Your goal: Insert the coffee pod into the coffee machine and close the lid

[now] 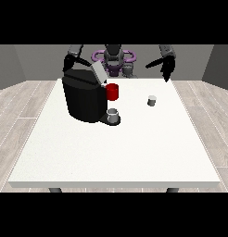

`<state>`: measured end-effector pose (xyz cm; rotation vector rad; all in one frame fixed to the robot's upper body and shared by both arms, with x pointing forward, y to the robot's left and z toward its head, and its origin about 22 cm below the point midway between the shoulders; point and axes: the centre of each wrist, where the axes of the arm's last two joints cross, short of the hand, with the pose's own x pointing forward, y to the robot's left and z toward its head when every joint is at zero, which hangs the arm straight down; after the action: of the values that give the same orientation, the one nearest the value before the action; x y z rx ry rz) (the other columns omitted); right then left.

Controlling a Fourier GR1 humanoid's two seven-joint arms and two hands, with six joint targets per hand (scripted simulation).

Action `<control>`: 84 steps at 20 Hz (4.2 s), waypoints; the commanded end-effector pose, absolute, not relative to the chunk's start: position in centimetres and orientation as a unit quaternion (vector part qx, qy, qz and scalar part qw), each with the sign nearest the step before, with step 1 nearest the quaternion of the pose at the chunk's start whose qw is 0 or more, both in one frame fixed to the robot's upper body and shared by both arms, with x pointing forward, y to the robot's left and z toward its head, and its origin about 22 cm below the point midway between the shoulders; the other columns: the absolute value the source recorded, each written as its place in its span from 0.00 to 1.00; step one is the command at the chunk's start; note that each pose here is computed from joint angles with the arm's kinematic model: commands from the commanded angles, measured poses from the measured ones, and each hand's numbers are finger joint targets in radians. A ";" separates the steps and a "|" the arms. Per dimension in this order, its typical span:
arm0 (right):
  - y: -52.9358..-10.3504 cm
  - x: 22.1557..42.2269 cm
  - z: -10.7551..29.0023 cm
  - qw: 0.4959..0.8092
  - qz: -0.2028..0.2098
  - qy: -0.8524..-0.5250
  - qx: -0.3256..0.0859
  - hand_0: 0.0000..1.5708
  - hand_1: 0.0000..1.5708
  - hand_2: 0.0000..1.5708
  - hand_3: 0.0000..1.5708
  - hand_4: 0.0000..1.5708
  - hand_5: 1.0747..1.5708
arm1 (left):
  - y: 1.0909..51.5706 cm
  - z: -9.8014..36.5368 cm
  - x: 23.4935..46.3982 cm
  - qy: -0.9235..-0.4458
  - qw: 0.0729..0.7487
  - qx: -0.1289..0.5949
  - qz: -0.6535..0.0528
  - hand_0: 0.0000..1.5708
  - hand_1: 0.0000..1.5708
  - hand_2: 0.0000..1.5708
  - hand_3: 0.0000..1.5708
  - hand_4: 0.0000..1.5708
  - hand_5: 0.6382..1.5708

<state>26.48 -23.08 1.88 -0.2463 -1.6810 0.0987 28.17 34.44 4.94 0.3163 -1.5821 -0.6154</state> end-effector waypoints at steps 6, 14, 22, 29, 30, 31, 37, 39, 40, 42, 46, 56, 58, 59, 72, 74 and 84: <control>-19.2 27.8 4.9 0.630 0.063 -0.771 -0.067 0.00 0.00 0.00 0.00 0.00 1.00 | 36.9 7.5 32.7 -0.639 0.665 0.222 -0.315 0.00 0.00 0.00 0.00 0.00 1.00; -18.9 27.5 4.2 0.663 0.072 -0.740 -0.091 0.00 0.00 0.00 0.00 0.00 1.00 | 36.9 3.0 32.8 -0.597 0.673 0.227 -0.374 0.00 0.00 0.00 0.00 0.00 1.00; -19.8 29.8 4.2 0.670 0.054 -0.736 -0.079 0.00 0.00 0.00 0.00 0.00 1.00 | 34.3 2.9 35.5 -0.621 0.628 0.272 -0.383 0.60 0.60 0.62 0.42 0.00 1.00; -19.2 31.0 4.2 0.665 0.069 -0.740 -0.068 0.00 0.00 0.00 0.00 0.00 1.00 | 33.1 3.3 36.6 -0.598 0.567 0.330 -0.460 0.60 0.60 0.66 0.55 0.27 1.00; -19.5 30.4 2.6 0.660 0.077 -0.741 -0.089 0.00 0.00 0.00 0.00 0.00 1.00 | 34.4 4.6 37.1 -0.600 0.565 0.338 -0.455 0.59 0.59 0.65 0.54 0.26 1.00; -20.3 30.6 2.4 0.667 0.071 -0.738 -0.077 0.00 0.00 0.00 0.00 0.00 1.00 | 33.4 4.3 37.0 -0.580 0.563 0.336 -0.484 0.52 0.52 0.61 0.51 0.23 1.00; -19.5 30.3 1.7 0.680 0.074 -0.727 -0.063 0.00 0.00 0.00 0.00 0.00 1.00 | 34.7 2.2 36.4 -0.508 0.586 0.333 -0.536 0.48 0.48 0.59 0.49 0.22 1.00; -18.2 29.3 1.2 0.684 0.068 -0.724 -0.059 0.00 0.00 0.00 0.00 0.00 1.00 | 35.2 2.2 36.8 -0.508 0.595 0.333 -0.526 0.50 0.50 0.61 0.54 0.25 1.00; -17.8 29.3 0.1 0.672 0.061 -0.736 -0.059 0.00 0.00 0.00 0.00 0.00 1.00 | 34.5 3.4 37.7 -0.517 0.577 0.339 -0.533 0.46 0.46 0.61 0.54 0.25 1.00; -18.9 31.0 0.1 0.681 0.058 -0.725 -0.083 0.00 0.00 0.00 0.00 0.00 1.00 | 33.0 4.5 38.7 -0.526 0.575 0.327 -0.534 0.50 0.50 0.62 0.55 0.25 1.00; -20.4 31.0 0.6 0.708 0.043 -0.701 -0.074 0.00 0.00 0.00 0.00 0.00 1.00 | 32.6 1.0 37.1 -0.524 0.567 0.313 -0.553 0.72 0.72 0.76 0.69 0.25 1.00; -20.9 29.4 -2.6 0.725 0.075 -0.674 -0.120 0.00 0.00 0.00 0.00 0.00 1.00 | 29.5 3.8 39.8 -0.577 0.595 0.235 -0.508 0.90 0.90 0.90 0.85 0.33 1.00; -22.3 30.7 -3.0 0.734 0.047 -0.665 -0.129 0.00 0.00 0.00 0.00 0.00 1.00 | 28.9 8.4 41.6 -0.577 0.573 0.229 -0.535 0.89 0.89 0.89 0.84 0.32 1.00; -23.1 29.2 -3.3 0.744 0.068 -0.652 -0.134 0.00 0.00 0.00 0.00 0.00 1.00 | 30.1 5.6 40.3 -0.579 0.584 0.220 -0.524 0.88 0.88 0.88 0.84 0.31 1.00; -21.8 29.2 -3.9 0.745 0.071 -0.656 -0.102 0.00 0.00 0.00 0.00 0.00 1.00 | 23.9 12.3 43.2 -0.586 0.568 0.182 -0.549 0.85 0.85 0.87 0.86 0.36 1.00; -20.8 30.3 -3.8 0.722 0.057 -0.684 -0.091 0.00 0.00 0.00 0.00 0.00 1.00 | 20.9 16.0 44.3 -0.619 0.563 0.181 -0.516 0.88 0.88 0.89 0.88 0.33 1.00; -20.1 32.2 1.6 0.690 0.069 -0.716 -0.087 0.00 0.00 0.00 0.00 0.00 1.00 | 23.9 21.6 45.5 -0.633 0.565 0.235 -0.474 0.75 0.75 0.80 0.81 0.31 1.00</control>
<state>31.83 -20.21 0.14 -0.2069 -1.5750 0.1457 45.30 23.69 20.36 0.5141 -1.4706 -1.1308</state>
